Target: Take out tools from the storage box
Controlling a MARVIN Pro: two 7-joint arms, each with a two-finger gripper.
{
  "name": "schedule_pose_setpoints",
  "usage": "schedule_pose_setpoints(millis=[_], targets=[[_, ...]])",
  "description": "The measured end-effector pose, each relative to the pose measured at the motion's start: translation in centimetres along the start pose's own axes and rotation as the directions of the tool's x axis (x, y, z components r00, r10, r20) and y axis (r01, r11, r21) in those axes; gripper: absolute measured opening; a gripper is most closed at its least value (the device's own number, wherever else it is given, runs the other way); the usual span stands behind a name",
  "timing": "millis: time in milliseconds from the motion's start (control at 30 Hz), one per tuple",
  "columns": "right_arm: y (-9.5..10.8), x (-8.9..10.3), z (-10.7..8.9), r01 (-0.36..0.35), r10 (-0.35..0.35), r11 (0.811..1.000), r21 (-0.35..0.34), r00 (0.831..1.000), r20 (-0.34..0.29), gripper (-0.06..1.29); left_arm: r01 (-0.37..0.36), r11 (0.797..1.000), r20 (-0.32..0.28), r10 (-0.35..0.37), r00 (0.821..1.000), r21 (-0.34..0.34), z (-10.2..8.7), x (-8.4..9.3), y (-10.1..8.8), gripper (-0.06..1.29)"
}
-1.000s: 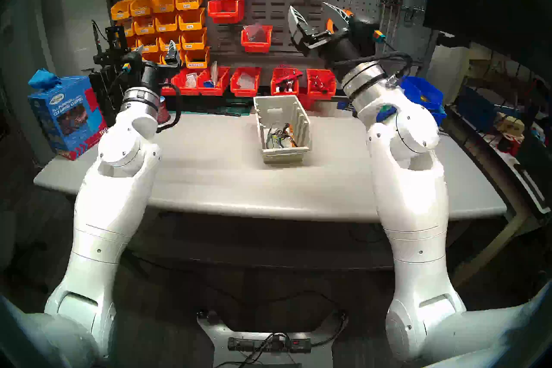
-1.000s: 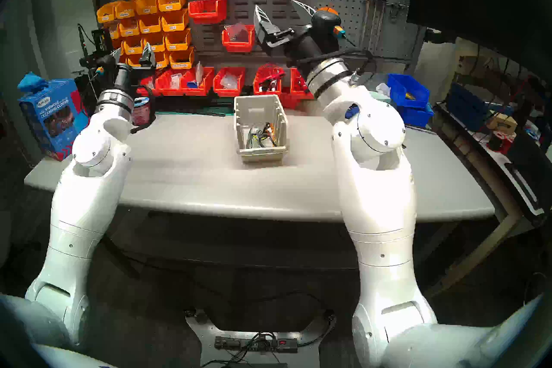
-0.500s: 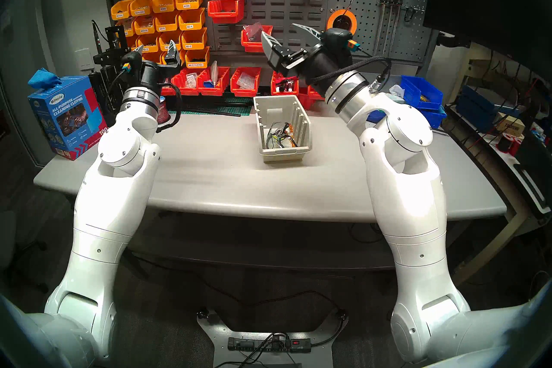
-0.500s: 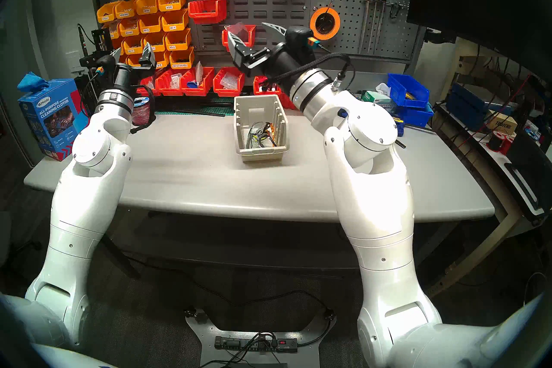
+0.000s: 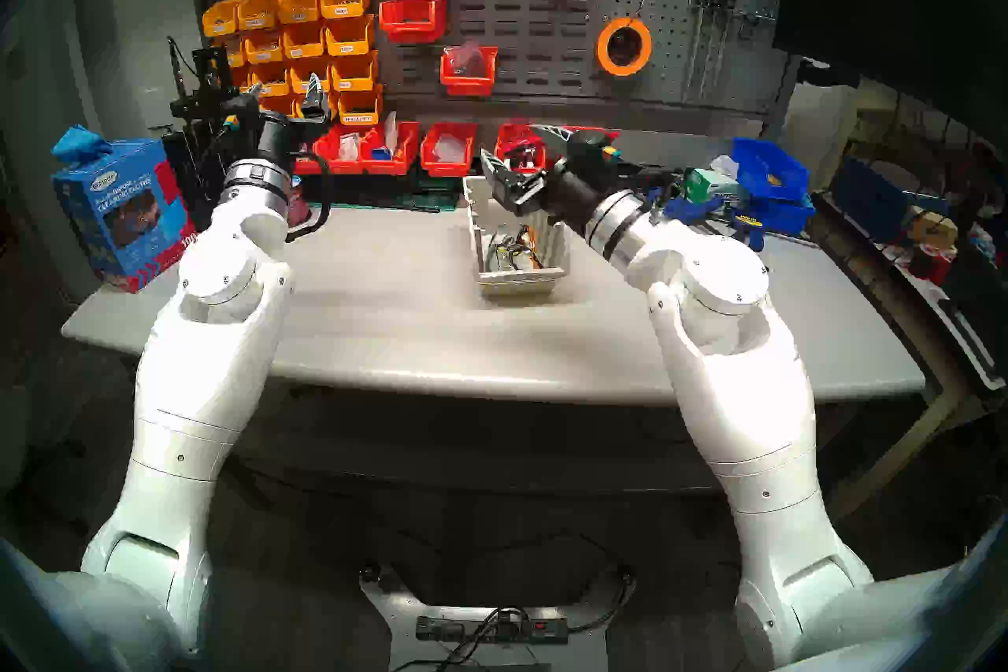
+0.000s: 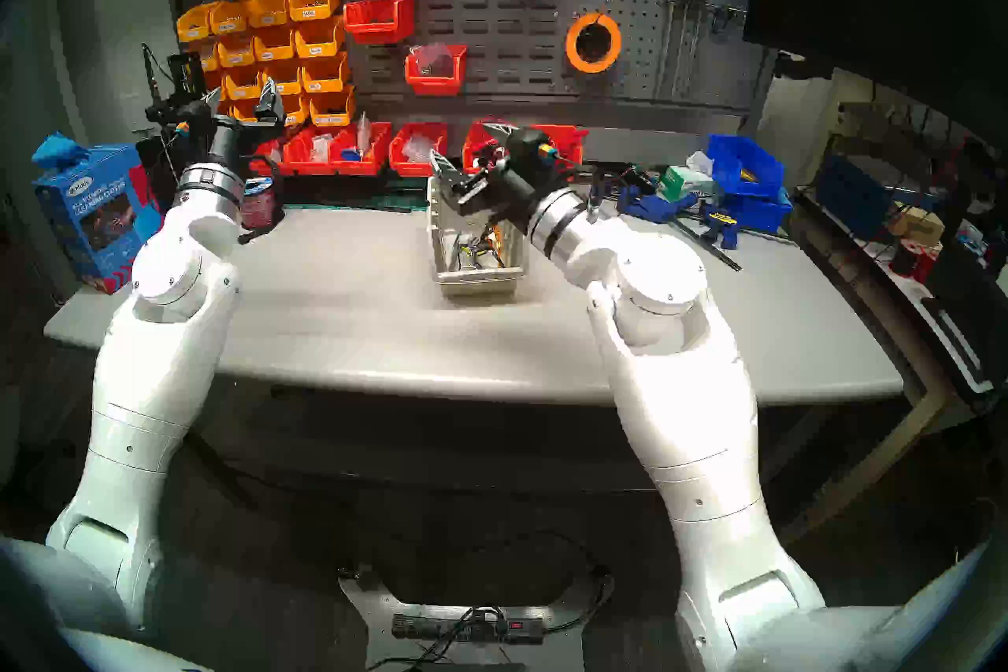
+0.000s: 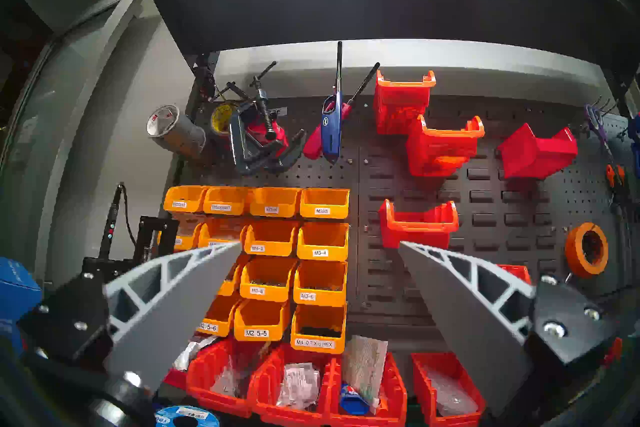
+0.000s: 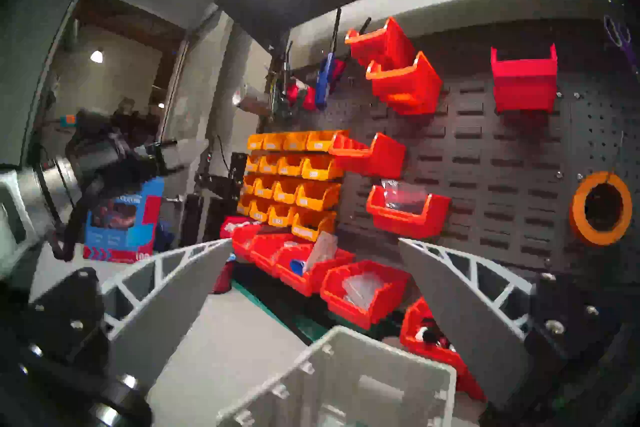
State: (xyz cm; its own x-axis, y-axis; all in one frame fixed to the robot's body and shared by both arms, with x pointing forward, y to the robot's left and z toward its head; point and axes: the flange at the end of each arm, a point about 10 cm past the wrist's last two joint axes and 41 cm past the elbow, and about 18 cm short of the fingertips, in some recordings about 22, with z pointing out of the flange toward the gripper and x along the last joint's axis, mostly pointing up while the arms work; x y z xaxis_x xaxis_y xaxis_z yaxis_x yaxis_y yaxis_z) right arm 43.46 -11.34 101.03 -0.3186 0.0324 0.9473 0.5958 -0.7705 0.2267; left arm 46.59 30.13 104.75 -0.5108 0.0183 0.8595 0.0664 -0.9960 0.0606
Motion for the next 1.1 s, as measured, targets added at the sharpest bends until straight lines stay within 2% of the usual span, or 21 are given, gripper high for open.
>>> schedule_pose_setpoints(millis=[300, 600, 767, 933, 1100], targets=[[-0.9, -3.1, 0.9, 0.065, -0.071, 0.996, 0.069, 0.993, 0.098, 1.25, 0.000, 1.000, 0.000, 0.000, 1.000, 0.000, 0.0, 0.0, 0.0, 1.23], [-1.3, -4.2, 1.1, 0.115, -0.135, 0.985, 0.129, 0.978, 0.159, 1.25, 0.000, 1.000, 0.000, 0.000, 1.000, 0.000, 0.0, 0.0, 0.0, 1.23], [-1.0, -4.3, 1.1, 0.125, -0.145, 0.985, 0.122, 0.974, 0.174, 1.25, 0.000, 1.000, 0.000, 0.000, 1.000, 0.000, 0.0, 0.0, 0.0, 1.23], [0.0, -4.3, 0.9, 0.131, -0.142, 0.989, 0.075, 0.974, 0.174, 1.25, 0.000, 1.000, 0.000, 0.000, 1.000, 0.000, 0.0, 0.0, 0.0, 1.24], [0.4, -4.4, 0.6, 0.127, -0.135, 0.990, 0.057, 0.975, 0.175, 1.25, 0.000, 1.000, 0.000, 0.000, 1.000, 0.000, 0.0, 0.0, 0.0, 1.23]])
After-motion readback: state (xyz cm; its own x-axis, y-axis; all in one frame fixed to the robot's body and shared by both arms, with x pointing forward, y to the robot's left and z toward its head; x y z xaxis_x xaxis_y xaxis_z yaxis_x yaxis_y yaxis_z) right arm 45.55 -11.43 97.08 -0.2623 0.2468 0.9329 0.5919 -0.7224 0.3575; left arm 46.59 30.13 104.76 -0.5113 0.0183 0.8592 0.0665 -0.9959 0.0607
